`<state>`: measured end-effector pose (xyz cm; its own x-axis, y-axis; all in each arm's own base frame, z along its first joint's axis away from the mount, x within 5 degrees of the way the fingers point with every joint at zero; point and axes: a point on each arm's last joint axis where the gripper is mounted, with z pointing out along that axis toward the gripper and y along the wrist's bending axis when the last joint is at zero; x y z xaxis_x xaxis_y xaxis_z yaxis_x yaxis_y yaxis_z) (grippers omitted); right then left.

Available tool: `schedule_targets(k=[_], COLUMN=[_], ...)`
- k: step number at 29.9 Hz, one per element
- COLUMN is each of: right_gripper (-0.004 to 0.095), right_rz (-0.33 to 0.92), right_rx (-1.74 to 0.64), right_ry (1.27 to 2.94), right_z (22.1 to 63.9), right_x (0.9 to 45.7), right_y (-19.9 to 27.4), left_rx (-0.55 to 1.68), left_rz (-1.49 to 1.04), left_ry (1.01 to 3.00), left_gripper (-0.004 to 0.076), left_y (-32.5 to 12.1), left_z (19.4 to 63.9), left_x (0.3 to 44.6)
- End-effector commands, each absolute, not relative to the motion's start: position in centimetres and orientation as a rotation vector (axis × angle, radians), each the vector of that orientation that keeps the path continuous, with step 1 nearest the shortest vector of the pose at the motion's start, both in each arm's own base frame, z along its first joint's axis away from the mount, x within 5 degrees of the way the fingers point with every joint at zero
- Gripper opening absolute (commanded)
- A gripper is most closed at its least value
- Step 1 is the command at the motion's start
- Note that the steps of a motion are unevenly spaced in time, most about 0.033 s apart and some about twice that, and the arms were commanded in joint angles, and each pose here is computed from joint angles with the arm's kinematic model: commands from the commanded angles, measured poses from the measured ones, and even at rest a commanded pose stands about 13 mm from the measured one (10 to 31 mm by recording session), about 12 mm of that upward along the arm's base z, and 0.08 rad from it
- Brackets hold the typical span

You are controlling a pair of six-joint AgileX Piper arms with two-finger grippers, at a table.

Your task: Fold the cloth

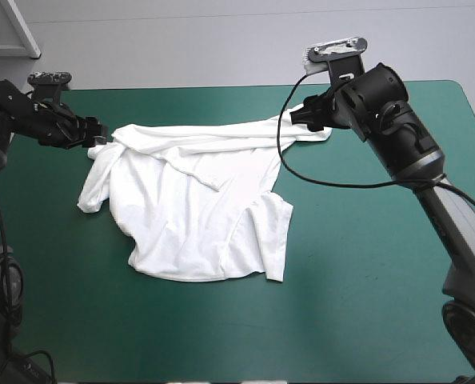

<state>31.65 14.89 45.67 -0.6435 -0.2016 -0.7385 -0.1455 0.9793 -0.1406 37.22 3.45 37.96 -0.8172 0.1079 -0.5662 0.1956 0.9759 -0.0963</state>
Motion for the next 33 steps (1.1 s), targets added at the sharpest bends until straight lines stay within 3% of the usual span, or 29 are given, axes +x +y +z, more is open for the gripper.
schedule_targets(k=[1, 11, 19, 30, 33], right_gripper=[0.0639, 0.0637, 0.0633, 0.0633, 0.0633], right_rz=[-0.009, 0.048, 0.057, 0.073, 0.120], right_rx=[-0.327, -0.561, -0.679, -0.813, -0.849], right_ry=[2.275, 2.438, 2.526, 2.557, 2.527], right_z=[47.4, 41.5, 36.6, 34.1, 34.0], right_x=[28.6, 24.0, 21.7, 18.6, 17.9], right_y=[14.8, 17.8, 20.4, 23.1, 23.9], left_rx=[0.171, 0.063, 0.003, -0.039, -0.054], left_rz=[-0.146, -0.093, -0.122, -0.082, -0.107], left_ry=[2.513, 2.578, 2.561, 2.558, 2.579], left_gripper=[0.0500, 0.0500, 0.0500, 0.0496, 0.0440], left_y=[3.4, 3.7, 3.9, 4.9, 4.7], left_z=[40.4, 34.1, 28.7, 23.2, 22.9], left_x=[34.8, 32.6, 35.0, 38.6, 38.6])
